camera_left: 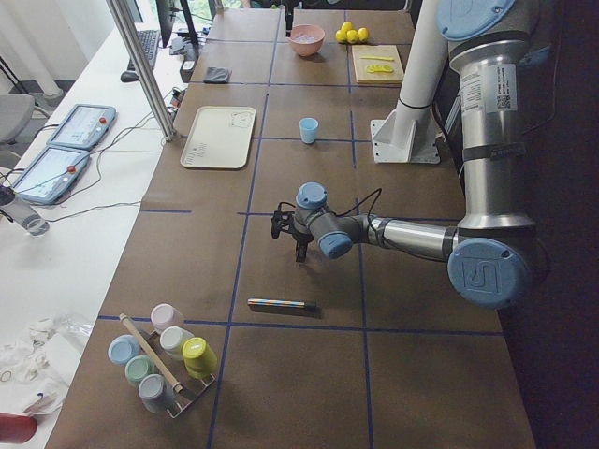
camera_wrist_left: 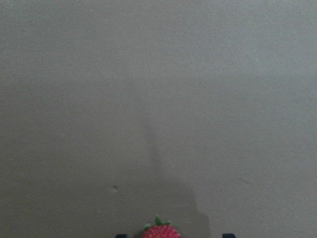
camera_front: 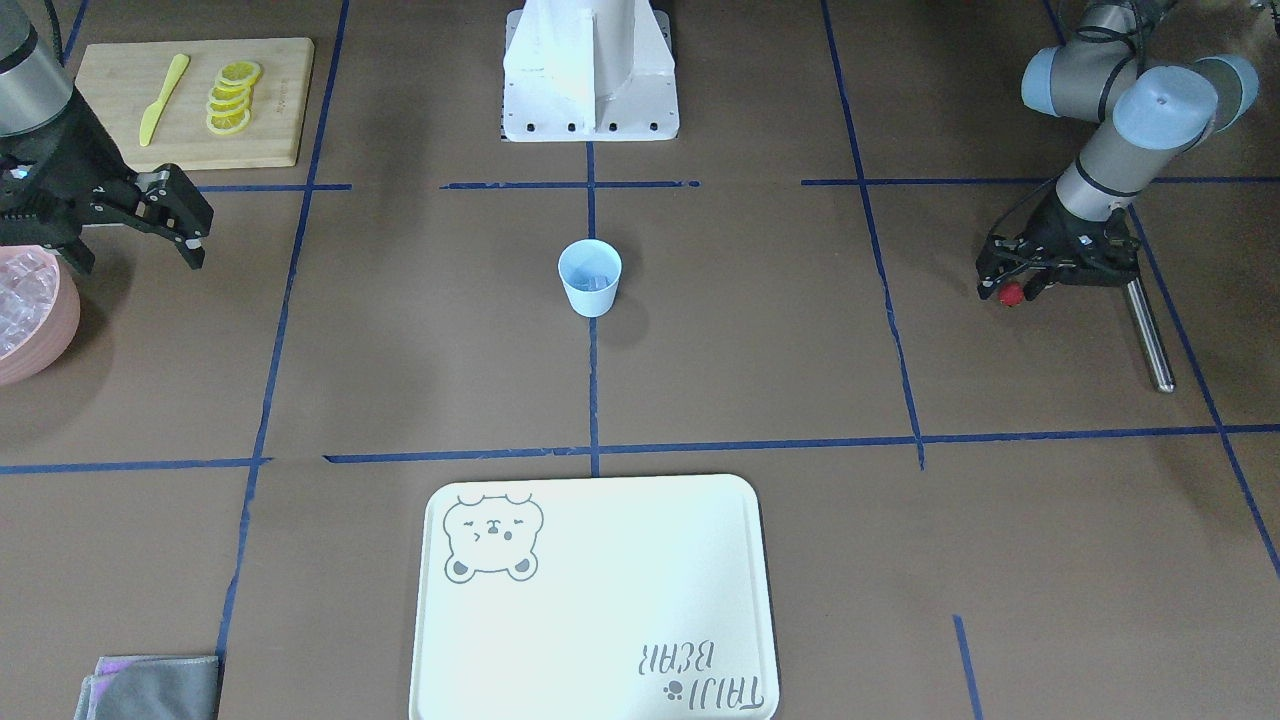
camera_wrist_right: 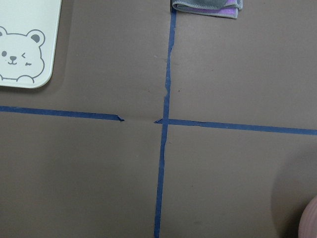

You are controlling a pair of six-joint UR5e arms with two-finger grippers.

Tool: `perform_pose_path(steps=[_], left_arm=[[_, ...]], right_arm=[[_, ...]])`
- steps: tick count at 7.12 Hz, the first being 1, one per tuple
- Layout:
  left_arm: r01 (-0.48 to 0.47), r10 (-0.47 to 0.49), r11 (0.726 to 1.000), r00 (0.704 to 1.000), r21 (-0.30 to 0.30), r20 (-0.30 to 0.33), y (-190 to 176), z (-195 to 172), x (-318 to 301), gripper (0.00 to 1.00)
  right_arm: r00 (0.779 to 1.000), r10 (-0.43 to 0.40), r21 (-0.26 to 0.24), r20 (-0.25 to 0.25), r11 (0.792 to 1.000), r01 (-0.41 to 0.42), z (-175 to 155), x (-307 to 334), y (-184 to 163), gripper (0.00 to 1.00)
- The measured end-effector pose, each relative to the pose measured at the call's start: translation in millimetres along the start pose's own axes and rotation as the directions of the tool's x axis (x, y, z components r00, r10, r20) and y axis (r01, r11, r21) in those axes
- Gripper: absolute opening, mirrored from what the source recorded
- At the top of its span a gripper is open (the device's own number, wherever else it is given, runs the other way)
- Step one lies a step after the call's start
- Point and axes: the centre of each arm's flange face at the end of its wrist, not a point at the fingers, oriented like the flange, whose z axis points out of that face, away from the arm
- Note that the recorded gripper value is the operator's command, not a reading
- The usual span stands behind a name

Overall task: Mash ice and strawberries in cup
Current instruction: 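Lower the left gripper onto the red strawberry and close on it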

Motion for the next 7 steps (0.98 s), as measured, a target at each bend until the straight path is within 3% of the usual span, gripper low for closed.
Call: perform_pose_path(steps=[7], left_arm=[[0.001,-0.001,1.0,1.0,-0.004,0.006,3.6,-0.2,-4.9,0.58]], right_arm=[[1.0,-0.002,-0.004,0.018,1.0,0.002,-4.2,-2.5,2.9,0.99]])
